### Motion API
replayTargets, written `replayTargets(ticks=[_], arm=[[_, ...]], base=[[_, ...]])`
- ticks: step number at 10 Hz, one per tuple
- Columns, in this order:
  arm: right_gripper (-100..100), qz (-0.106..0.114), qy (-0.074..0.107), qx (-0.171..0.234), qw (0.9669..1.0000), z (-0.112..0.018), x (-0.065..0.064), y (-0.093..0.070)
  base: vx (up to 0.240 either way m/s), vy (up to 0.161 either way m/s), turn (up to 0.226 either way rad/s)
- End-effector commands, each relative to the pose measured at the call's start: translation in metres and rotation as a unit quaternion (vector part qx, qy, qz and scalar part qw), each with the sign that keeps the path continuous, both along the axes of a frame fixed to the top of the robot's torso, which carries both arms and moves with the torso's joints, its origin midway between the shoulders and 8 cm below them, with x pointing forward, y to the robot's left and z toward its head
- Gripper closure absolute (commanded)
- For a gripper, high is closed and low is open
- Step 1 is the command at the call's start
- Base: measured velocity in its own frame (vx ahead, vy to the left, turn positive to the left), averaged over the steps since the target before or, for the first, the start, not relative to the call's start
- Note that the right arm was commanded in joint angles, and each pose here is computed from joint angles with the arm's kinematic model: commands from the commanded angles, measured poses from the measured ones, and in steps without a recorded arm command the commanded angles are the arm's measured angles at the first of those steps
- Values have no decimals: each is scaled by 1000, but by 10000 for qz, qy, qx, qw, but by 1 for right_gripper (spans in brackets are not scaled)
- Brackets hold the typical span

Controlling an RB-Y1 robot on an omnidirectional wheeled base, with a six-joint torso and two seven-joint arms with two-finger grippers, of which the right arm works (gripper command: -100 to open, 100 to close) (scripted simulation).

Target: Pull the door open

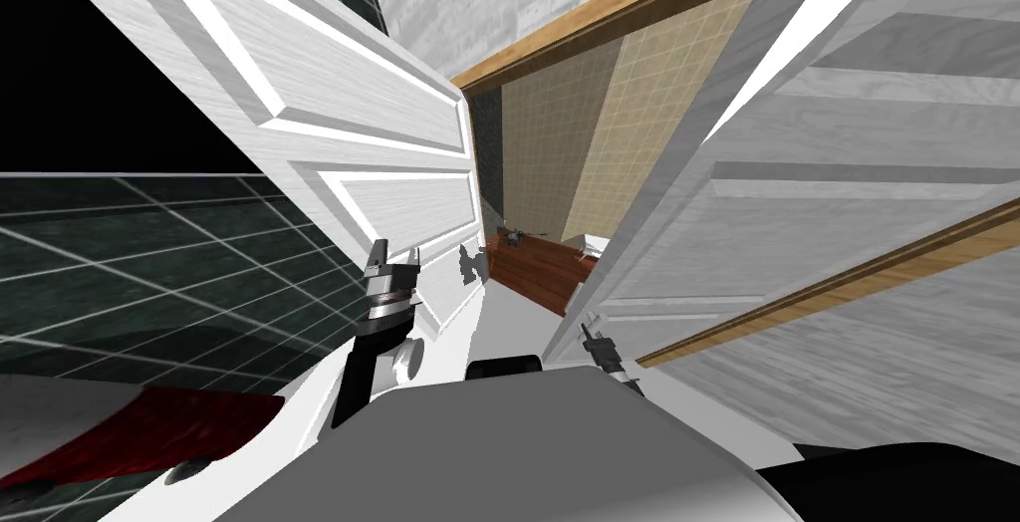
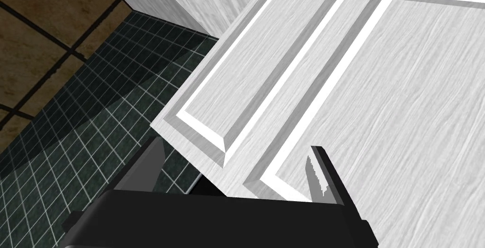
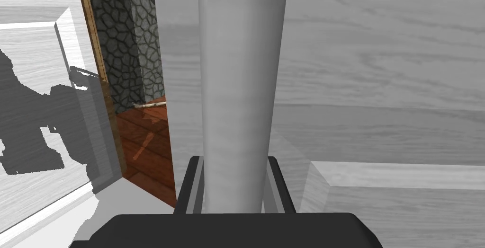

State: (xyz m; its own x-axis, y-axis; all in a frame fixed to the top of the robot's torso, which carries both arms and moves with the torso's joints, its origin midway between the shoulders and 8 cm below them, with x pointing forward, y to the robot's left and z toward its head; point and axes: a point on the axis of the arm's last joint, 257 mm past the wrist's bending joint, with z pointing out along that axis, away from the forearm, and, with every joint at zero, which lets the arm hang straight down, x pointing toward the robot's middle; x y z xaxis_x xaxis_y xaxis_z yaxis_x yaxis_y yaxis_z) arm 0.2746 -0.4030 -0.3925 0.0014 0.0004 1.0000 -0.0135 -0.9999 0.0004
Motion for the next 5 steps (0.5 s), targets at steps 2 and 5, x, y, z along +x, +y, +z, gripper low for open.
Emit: replayTargets(ticks=[2,5], arm=[[100,124,0,0,9999,0,-9,-1],[100,175,-1,-2,9998,1,-11,-1]], base=[[-235,-43,152],[-208,-40,97]])
